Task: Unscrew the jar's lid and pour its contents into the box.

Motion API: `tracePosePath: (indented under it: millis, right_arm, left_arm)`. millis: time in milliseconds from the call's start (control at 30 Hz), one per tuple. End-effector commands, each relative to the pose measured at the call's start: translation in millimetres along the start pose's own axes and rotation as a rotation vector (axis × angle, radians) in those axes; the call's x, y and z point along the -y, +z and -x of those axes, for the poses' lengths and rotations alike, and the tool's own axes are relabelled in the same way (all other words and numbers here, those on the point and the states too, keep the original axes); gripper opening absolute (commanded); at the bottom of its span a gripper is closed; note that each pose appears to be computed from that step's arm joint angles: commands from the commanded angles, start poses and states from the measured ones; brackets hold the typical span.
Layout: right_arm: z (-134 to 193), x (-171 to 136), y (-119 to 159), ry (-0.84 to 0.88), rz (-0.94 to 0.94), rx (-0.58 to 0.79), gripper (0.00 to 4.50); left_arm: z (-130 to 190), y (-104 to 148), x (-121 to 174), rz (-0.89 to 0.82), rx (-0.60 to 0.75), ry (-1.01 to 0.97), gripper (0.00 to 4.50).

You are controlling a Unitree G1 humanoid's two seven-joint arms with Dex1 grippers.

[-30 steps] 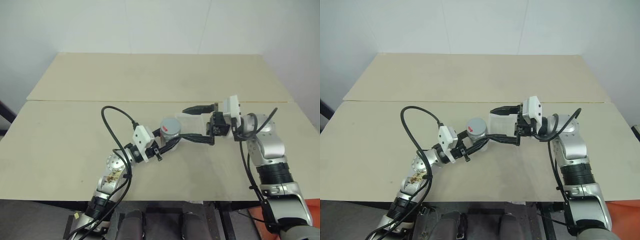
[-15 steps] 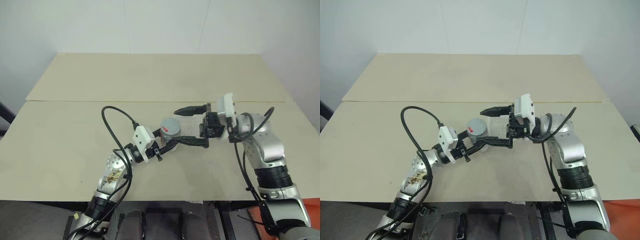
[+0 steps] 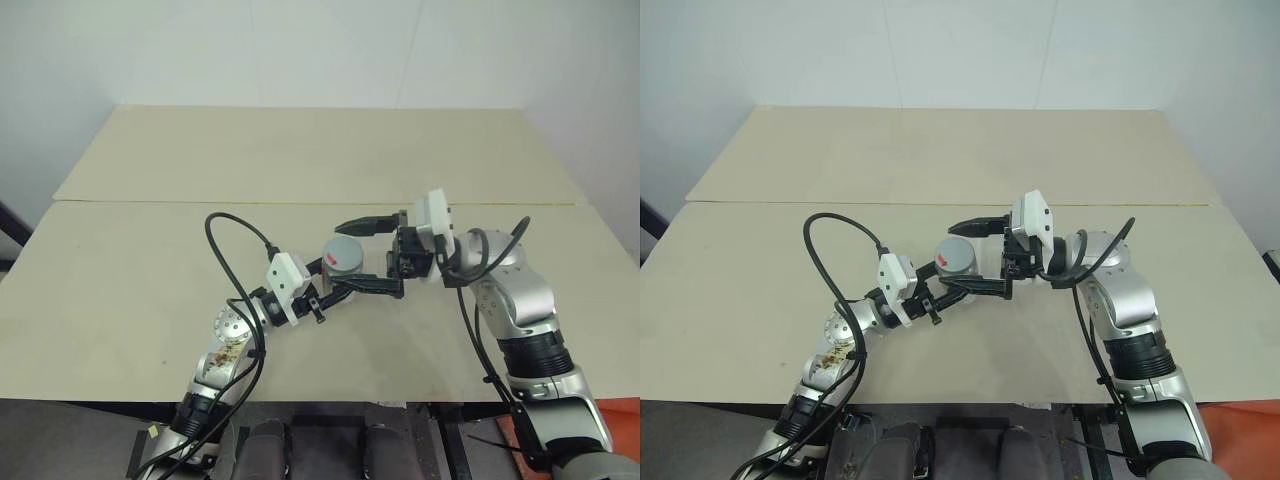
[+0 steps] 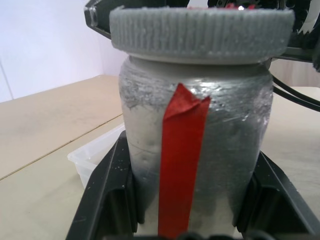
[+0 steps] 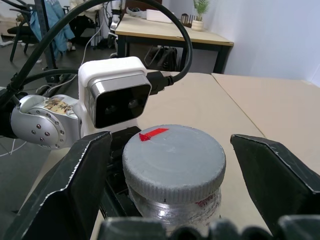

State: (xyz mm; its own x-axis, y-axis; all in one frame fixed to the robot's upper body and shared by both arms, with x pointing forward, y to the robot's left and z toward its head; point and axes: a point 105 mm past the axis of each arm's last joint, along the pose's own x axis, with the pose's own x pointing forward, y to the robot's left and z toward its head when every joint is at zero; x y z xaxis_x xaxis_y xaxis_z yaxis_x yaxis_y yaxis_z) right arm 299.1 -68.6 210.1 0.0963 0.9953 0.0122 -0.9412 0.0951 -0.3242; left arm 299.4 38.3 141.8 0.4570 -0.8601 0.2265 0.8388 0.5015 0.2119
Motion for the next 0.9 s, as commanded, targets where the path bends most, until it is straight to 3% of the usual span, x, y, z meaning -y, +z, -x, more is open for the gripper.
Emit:
tracePosePath:
  millis: [33,67,367,733,900]
  right_arm:
    - [-1.4,0.3,14.4,0.008,0.046,0.028,3.18]
    - [-1.4,0.7,14.1,0.005,0.05,0.025,2.87]
    - [0.9,3.3,14.4,-0.009,0.055,0.028,2.87]
    - [5.9,10.2,23.9,-0.028,-0.148,0.114,2.87]
    - [11.2,15.0,24.4,-0.094,-0.131,0.125,2.87]
  left_arm:
    - [-3.0,11.8,1.7,-0.037,0.047,-0.011,1.93]
    - [-3.1,11.7,1.7,-0.038,0.046,-0.012,1.93]
    - [-2.8,9.9,1.8,-0.042,0.04,-0.018,1.93]
    - [-1.4,4.8,4.4,-0.069,0.02,-0.037,1.93]
    - [-0.7,6.6,4.2,-0.062,0.026,-0.028,1.93]
